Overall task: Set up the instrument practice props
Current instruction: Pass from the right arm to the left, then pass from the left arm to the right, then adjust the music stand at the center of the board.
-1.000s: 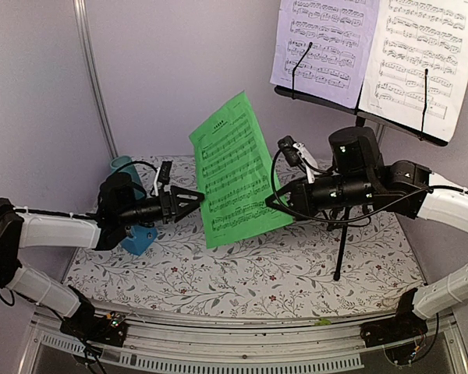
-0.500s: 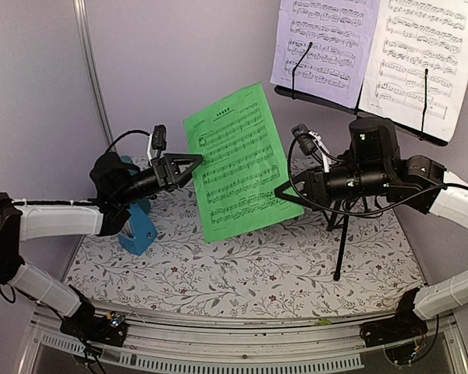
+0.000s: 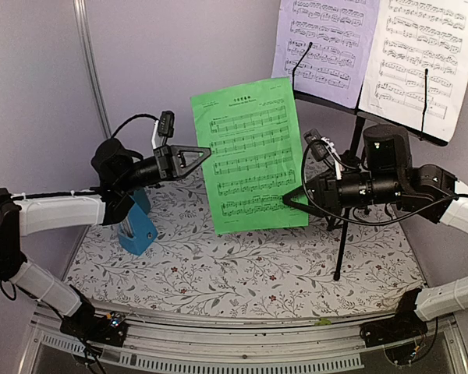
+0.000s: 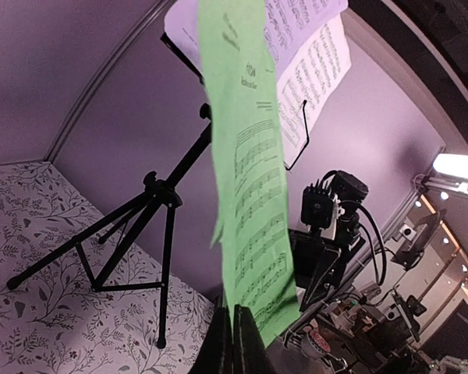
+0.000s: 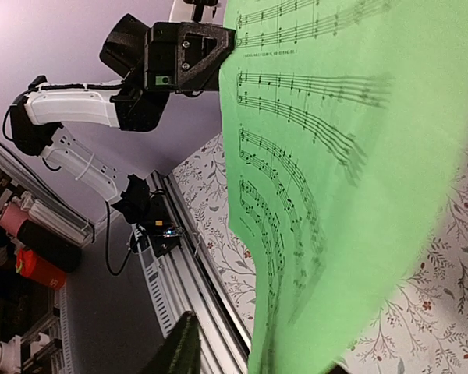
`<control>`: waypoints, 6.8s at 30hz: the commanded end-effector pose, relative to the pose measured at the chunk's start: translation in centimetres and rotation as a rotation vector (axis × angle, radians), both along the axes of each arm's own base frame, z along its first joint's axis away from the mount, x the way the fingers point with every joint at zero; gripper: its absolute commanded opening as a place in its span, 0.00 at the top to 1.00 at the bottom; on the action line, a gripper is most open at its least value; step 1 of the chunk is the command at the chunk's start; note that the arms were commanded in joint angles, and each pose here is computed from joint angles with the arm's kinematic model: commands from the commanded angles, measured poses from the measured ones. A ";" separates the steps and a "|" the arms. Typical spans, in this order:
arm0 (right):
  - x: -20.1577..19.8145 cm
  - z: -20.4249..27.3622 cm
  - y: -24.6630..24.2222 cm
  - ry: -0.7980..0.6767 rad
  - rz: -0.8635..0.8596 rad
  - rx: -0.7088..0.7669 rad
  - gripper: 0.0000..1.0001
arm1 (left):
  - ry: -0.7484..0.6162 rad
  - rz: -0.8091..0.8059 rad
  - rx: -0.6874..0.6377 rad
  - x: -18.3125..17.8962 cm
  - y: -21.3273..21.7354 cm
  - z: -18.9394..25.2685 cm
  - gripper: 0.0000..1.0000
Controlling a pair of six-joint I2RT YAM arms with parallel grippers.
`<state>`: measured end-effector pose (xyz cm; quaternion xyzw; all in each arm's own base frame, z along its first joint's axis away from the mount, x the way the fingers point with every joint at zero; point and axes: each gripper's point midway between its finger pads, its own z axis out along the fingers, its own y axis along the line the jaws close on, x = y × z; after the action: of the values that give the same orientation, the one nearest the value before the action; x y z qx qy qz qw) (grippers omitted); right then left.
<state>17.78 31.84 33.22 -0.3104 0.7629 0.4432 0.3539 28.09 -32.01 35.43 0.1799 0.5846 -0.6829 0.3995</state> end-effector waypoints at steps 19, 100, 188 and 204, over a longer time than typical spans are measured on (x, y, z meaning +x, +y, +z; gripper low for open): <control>4.7 8.7 -1.7 -0.294 -0.035 0.184 0.12 | -0.405 -0.272 0.181 -8.0 -0.4 5.6 1.00; 2.5 15.2 -2.2 -0.297 0.014 0.370 1.00 | -0.389 0.010 0.237 -4.6 -0.3 9.4 0.86; -2.5 30.8 -13.9 -0.692 -0.326 0.461 1.00 | -0.249 0.208 0.524 -0.9 -25.7 -14.4 0.39; -1.8 29.0 -12.8 -0.633 -0.301 0.449 1.00 | -0.118 0.312 0.568 -1.2 -28.9 -20.0 0.39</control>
<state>16.29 19.23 61.89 -0.2344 0.5439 0.4157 0.6902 23.10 -62.44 14.26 0.2649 0.7446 -0.4246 0.4418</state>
